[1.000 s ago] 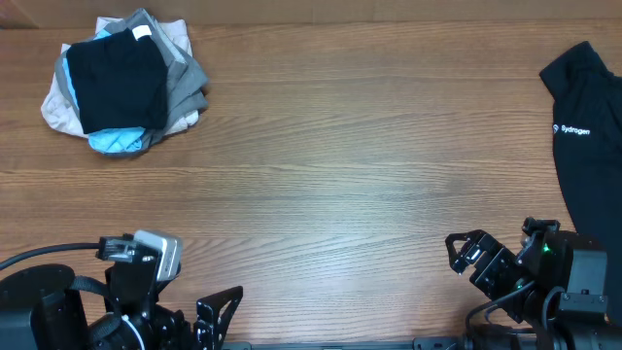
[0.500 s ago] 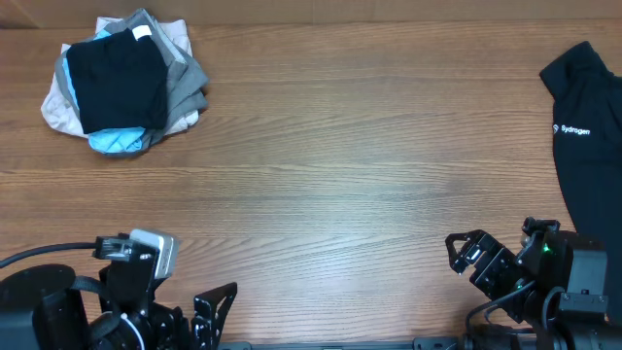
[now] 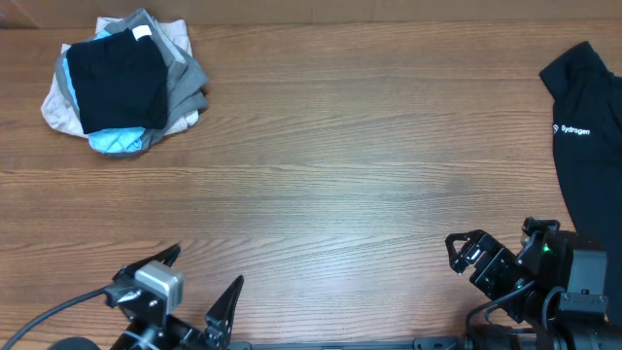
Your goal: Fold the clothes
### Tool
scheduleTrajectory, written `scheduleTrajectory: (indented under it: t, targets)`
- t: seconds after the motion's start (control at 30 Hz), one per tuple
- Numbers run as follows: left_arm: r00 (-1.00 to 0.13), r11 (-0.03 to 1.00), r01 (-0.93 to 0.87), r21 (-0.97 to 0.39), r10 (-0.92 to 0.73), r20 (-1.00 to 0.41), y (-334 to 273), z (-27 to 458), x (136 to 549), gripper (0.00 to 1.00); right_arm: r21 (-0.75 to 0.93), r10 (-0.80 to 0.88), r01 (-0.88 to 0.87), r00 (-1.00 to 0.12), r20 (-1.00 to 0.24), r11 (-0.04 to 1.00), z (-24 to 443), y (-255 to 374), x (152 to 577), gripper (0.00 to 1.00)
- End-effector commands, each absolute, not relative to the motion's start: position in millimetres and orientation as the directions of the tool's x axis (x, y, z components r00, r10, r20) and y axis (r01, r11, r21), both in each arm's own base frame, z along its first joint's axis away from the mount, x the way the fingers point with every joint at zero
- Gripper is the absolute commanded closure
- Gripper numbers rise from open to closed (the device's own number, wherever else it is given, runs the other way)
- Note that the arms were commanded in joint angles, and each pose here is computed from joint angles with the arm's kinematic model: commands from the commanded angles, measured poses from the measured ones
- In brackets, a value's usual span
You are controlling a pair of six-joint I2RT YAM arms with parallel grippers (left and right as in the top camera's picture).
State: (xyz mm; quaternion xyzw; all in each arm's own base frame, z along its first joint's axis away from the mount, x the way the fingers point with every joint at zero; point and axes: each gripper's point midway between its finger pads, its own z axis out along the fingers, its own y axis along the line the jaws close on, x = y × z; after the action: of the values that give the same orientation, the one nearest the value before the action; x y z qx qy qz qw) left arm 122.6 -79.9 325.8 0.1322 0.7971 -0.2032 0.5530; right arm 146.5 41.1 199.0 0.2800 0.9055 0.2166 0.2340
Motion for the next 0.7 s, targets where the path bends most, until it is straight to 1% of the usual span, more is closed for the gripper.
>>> scheduleTrajectory:
  t: [0.0, 0.17, 0.37, 0.57, 0.67]
  targets:
    - [-0.294, 0.888, 0.430, -0.165, -0.035, -0.955, -78.5, 299.9, 139.4, 0.00, 0.532, 0.609, 0.397, -0.729, -0.312, 0.748, 202.7, 41.7, 147.1, 0.00]
    - [-0.196, 0.912, 0.393, -0.117, -0.042, -0.980, -71.2, 268.5, 175.4, 0.00, 0.532, 0.609, 0.396, -0.729, -0.313, 0.748, 202.8, 41.7, 147.2, 0.00]
    - [-0.144, 0.928, 0.361, -0.095, -0.046, -0.989, -66.2, 226.0, 207.7, 0.00, 0.532, 0.609, 0.396, -0.729, -0.313, 0.748, 202.8, 41.7, 147.2, 0.00]
    - [-0.086, 0.944, 0.320, -0.077, -0.052, -0.995, -57.6, 197.8, 223.6, 0.00, 0.532, 0.609, 0.396, -0.729, -0.313, 0.748, 202.8, 41.7, 147.2, 0.00]
    - [-0.083, 0.949, 0.306, -0.075, -0.052, -0.995, -54.6, 189.3, 228.2, 0.00, 0.532, 0.609, 0.397, -0.729, -0.312, 0.748, 202.7, 41.7, 147.1, 0.00]
